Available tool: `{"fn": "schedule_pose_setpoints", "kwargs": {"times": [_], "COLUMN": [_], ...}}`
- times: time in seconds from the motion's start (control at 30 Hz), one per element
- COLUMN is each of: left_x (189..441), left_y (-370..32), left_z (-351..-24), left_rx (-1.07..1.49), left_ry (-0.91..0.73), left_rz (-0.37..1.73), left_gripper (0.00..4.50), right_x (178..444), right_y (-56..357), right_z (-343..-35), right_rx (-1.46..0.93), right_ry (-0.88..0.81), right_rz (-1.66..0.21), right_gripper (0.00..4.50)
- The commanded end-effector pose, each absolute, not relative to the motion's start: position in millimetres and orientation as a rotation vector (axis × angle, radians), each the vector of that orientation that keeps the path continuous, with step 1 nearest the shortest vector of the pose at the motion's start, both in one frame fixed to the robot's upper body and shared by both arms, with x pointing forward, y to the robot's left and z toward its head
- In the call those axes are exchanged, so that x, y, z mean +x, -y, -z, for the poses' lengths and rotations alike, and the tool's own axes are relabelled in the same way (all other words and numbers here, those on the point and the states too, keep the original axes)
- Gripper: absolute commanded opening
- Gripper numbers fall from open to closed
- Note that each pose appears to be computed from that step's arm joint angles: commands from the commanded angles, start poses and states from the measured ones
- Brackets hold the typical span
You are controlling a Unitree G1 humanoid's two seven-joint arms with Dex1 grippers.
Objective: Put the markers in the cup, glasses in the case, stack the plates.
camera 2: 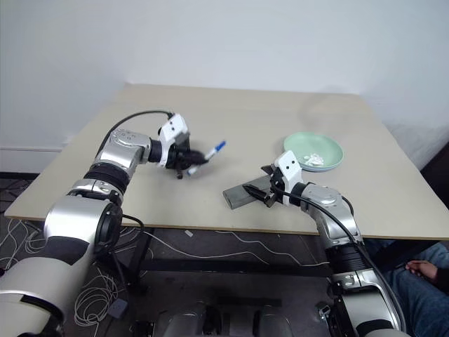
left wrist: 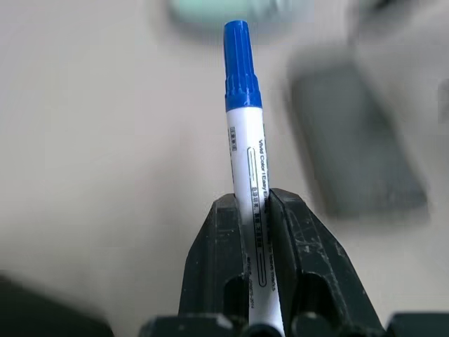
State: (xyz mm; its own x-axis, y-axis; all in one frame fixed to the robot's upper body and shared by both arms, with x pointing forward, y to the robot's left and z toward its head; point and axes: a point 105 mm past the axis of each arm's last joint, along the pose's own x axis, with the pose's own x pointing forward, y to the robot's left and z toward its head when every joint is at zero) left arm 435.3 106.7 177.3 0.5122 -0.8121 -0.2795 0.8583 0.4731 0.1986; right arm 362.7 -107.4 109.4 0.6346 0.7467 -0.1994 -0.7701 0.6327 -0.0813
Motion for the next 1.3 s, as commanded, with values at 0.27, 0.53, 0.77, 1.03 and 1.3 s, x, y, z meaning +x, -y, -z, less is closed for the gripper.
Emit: {"fn": "schedule_pose_setpoints", "kwargs": {"times": [0.27,0.53,0.77,1.03,1.3], "left_x": [454.9,466.4,469.4,472.4,472.6], "left_y": [-127.7,-161.5,-161.5,-159.7,-158.1], "left_z": [-266.7,-265.6,-243.2,-229.7,-226.3], "left_rx": [0.117,0.152,0.19,0.223,0.229], "left_ry": [0.339,0.362,0.292,0.24,0.23], "left_rz": [0.697,0.423,0.4,0.372,0.374], "left_gripper": [0.08,0.08,0.08,0.08,1.38], "right_x": [366.4,365.9,365.4,364.7,363.4], "right_y": [106.6,108.0,107.1,107.5,108.3], "right_z": [-129.6,-129.4,-129.7,-129.0,-128.3], "right_rx": [-0.194,-0.196,-0.195,-0.194,-0.192], "right_ry": [-0.089,-0.091,-0.089,-0.09,-0.091], "right_rz": [-0.882,-0.879,-0.88,-0.876,-0.871], "right_gripper": [4.5,4.5,4.5,4.5,4.5]}}
